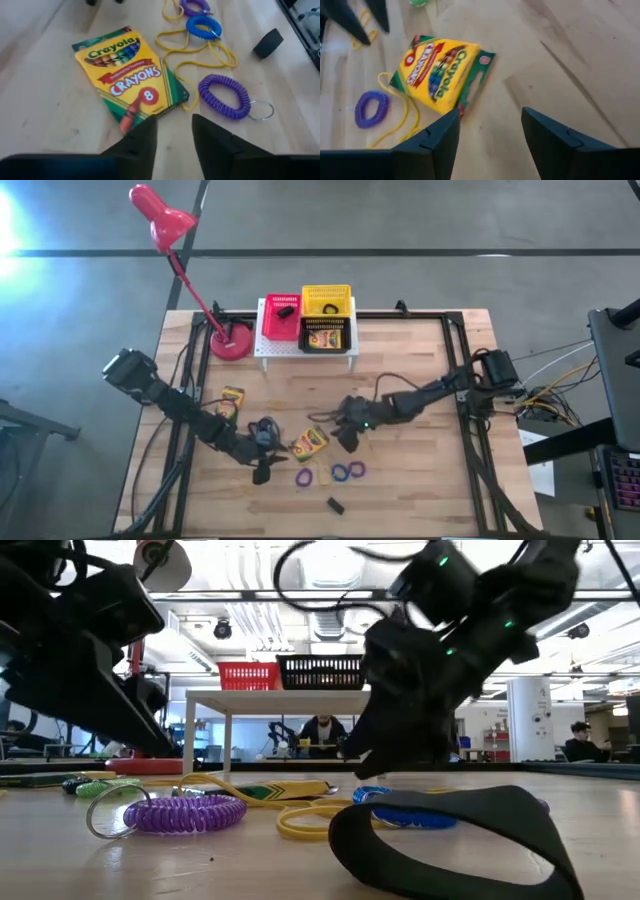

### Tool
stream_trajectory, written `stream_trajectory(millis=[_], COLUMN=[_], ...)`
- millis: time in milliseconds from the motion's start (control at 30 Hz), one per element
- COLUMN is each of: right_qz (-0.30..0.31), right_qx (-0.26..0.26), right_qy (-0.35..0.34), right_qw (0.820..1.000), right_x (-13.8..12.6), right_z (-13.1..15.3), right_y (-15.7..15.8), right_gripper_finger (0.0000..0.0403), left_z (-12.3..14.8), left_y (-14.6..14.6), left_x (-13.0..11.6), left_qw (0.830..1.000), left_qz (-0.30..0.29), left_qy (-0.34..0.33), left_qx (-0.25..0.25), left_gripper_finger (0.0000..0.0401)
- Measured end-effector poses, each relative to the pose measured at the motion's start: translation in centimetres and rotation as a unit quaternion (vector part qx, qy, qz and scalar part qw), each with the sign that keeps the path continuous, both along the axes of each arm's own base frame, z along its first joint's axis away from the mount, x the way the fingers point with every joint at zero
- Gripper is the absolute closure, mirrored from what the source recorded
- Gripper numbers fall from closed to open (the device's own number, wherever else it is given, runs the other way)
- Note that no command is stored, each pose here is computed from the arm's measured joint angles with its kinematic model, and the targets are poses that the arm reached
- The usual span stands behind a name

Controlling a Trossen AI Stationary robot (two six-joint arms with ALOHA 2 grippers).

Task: Pick & Place Office Desk Supplies
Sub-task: Put the right crayon box into the black bin on the shelf

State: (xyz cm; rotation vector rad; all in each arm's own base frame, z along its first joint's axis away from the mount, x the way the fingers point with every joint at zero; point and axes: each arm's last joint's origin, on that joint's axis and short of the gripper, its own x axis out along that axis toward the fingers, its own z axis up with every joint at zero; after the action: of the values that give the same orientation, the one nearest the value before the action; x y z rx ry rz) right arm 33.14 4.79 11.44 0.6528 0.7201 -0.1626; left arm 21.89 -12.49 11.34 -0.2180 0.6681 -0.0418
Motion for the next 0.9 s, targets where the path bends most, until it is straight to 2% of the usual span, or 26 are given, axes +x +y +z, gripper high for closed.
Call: stream_trajectory(millis=[200,467,700,900], right_qz=[0.025,0.053,0.073,0.081], right_qx=[0.086,0.157,0.148,0.113], right_qy=[0.015,0.046,0.046,0.031], right_qw=[0.996,0.985,0.985,0.990], right_x=[1.8,4.6,5.5,4.4], right_z=[-0.9,-2.6,-2.4,-0.5], right_y=[-1.4,-1.1,-1.0,-0.5], right_gripper_finger=[0.0171,0.0169,0.0196,0.0249], left_z=[-1.9,-3.3,-3.3,-3.2], left_y=[-0.6,-0.5,0.1,0.3], left_x=[1.0,3.3,3.7,3.8], left_qw=[0.999,0.999,0.998,0.998], left_qz=[-0.006,0.032,0.040,0.044], left_qy=[0.030,0.037,0.032,0.019], left_qx=[0.009,0.021,0.041,0.049], left_gripper_finger=[0.0338,0.0393,0.0395,0.0394])
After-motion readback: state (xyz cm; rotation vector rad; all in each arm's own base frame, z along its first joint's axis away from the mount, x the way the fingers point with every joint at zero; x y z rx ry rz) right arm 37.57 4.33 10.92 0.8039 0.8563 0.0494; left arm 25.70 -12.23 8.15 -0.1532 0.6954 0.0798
